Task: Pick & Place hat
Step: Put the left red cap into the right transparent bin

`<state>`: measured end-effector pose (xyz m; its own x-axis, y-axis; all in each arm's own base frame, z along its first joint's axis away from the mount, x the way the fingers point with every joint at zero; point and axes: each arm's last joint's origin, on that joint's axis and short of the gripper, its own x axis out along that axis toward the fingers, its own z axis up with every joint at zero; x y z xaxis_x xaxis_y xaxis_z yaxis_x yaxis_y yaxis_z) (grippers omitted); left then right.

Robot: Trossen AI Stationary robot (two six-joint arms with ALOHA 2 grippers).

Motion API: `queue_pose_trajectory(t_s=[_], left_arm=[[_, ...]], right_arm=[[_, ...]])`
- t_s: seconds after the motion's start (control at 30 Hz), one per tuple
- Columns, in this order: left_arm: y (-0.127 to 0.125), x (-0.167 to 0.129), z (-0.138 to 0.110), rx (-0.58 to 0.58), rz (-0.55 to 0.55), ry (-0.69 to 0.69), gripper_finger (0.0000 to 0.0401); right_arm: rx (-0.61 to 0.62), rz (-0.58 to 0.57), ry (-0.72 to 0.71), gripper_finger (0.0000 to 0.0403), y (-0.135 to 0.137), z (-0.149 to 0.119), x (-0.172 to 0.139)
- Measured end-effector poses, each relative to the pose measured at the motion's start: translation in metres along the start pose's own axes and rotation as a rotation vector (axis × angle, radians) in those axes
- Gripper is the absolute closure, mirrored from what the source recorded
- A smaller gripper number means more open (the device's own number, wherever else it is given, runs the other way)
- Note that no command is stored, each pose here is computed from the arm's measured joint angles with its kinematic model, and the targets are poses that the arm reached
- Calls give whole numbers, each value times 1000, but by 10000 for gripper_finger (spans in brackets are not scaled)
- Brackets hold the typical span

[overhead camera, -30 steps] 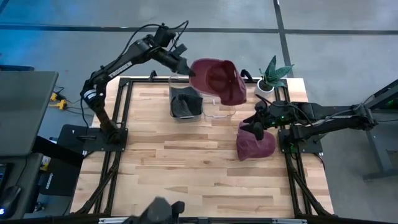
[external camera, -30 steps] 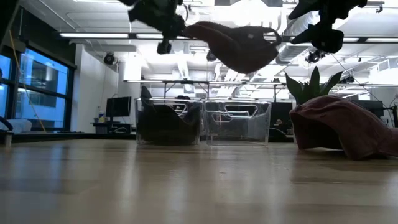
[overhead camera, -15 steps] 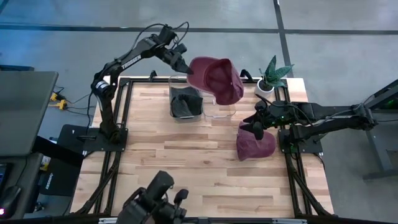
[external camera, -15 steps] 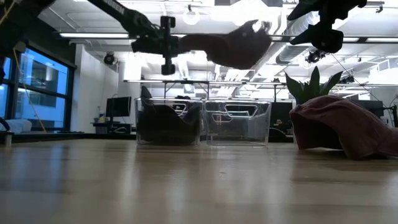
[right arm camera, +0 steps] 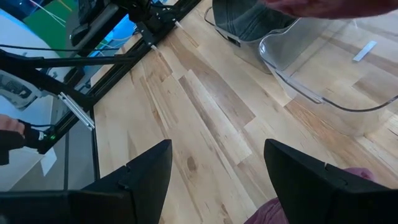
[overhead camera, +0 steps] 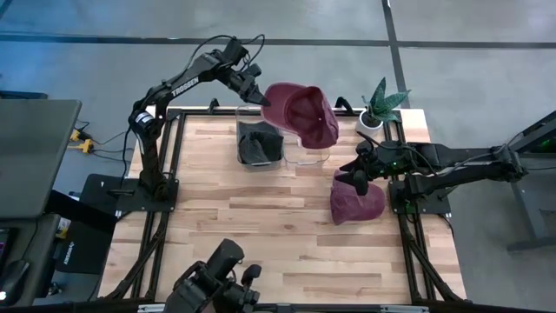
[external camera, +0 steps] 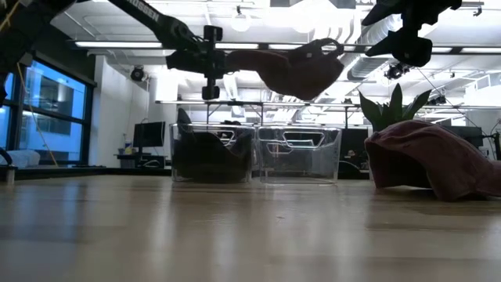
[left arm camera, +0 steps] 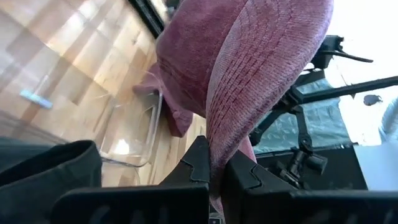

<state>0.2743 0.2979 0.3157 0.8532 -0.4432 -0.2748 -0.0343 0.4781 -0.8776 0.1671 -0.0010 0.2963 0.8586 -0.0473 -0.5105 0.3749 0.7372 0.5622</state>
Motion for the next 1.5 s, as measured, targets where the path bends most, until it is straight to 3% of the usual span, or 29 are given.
queue_pose_trajectory(t_s=[0.1, 0.23, 0.5, 0.8, 0.93, 1.17, 1.5], left_arm=[[2, 0, -3, -42, 40, 6, 401], [-8, -5, -6, -38, 48, 3, 401], [-62, -24, -18, 88, 157, -68, 401], [-120, -17, -43, 250, 338, -100, 401], [-130, -3, -49, 245, 426, -107, 401], [-138, 19, -53, 201, 464, -116, 401], [-144, 25, -49, 184, 474, -190, 401]], right_arm=[[-12, 14, 13, 153, 0, 0, 0], [-141, 46, 18, 153, 1, 1, 0], [-158, 40, 4, 153, 1, 2, 0], [-140, -71, -173, 153, 2, 11, 0], [-58, -83, -292, 153, 5, 18, -1], [-121, -3, -456, 153, 16, 32, -6], [-215, 43, -504, 153, 21, 37, -9]])
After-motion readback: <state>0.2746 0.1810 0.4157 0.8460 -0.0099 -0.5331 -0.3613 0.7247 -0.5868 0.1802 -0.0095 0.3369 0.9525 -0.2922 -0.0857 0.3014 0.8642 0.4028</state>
